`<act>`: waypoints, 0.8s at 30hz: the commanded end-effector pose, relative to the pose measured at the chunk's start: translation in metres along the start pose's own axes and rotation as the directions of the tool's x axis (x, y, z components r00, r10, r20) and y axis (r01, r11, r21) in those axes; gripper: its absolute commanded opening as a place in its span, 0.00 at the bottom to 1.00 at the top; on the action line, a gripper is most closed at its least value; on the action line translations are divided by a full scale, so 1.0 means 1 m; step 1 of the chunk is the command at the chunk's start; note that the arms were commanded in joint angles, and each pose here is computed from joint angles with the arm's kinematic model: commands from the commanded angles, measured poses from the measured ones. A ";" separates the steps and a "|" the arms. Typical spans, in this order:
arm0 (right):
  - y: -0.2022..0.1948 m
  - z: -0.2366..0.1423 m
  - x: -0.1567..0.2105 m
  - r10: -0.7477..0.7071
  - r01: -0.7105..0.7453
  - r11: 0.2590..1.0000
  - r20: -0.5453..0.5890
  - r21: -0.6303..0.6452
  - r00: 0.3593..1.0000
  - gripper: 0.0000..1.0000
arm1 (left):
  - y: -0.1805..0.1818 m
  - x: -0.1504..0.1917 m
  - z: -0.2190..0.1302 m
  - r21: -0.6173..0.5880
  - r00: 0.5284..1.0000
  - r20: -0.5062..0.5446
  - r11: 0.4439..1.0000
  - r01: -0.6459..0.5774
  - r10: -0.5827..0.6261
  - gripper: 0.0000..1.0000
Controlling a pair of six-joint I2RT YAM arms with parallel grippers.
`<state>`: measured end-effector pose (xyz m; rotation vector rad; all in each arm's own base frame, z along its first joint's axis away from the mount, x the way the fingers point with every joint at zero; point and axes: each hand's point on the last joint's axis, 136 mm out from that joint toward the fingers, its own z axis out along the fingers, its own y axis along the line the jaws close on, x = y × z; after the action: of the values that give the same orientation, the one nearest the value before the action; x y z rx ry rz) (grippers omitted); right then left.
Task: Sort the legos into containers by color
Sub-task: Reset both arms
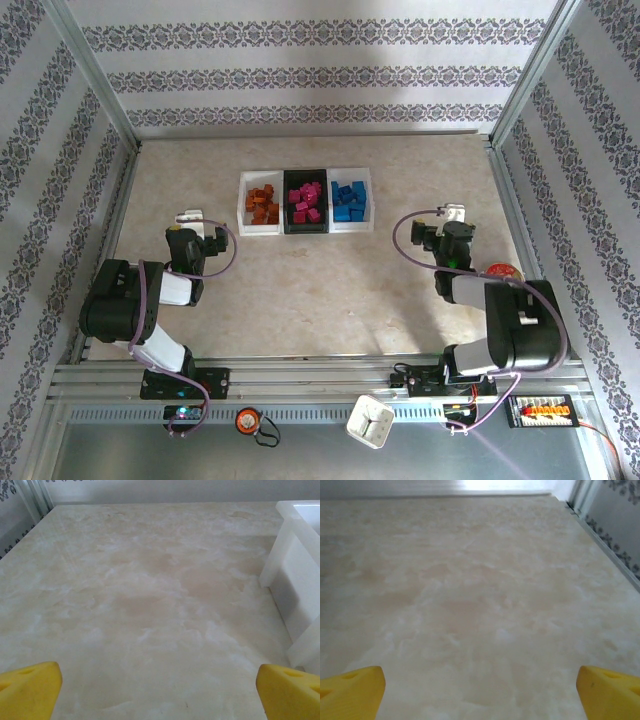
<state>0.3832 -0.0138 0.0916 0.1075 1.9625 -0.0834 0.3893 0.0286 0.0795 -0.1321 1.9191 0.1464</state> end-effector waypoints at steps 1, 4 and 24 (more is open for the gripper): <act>0.018 0.005 -0.020 0.002 0.010 0.995 0.123 -0.100 0.992 0.98 | -0.005 -0.012 0.003 0.020 1.000 0.031 1.000 0.005 -0.006 1.00; 0.015 0.007 -0.019 0.004 0.005 0.996 0.095 -0.091 0.995 0.98 | -0.007 -0.012 0.003 0.029 1.000 0.029 1.000 0.001 -0.002 1.00; 0.015 0.007 -0.019 0.002 0.006 0.996 0.091 -0.088 0.996 0.98 | -0.011 -0.013 0.004 0.049 1.000 0.025 0.999 -0.009 0.008 1.00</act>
<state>0.3928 -0.0021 0.0939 0.0635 1.9183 -0.0142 0.3922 0.0247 0.0820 -0.1171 1.9142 0.1239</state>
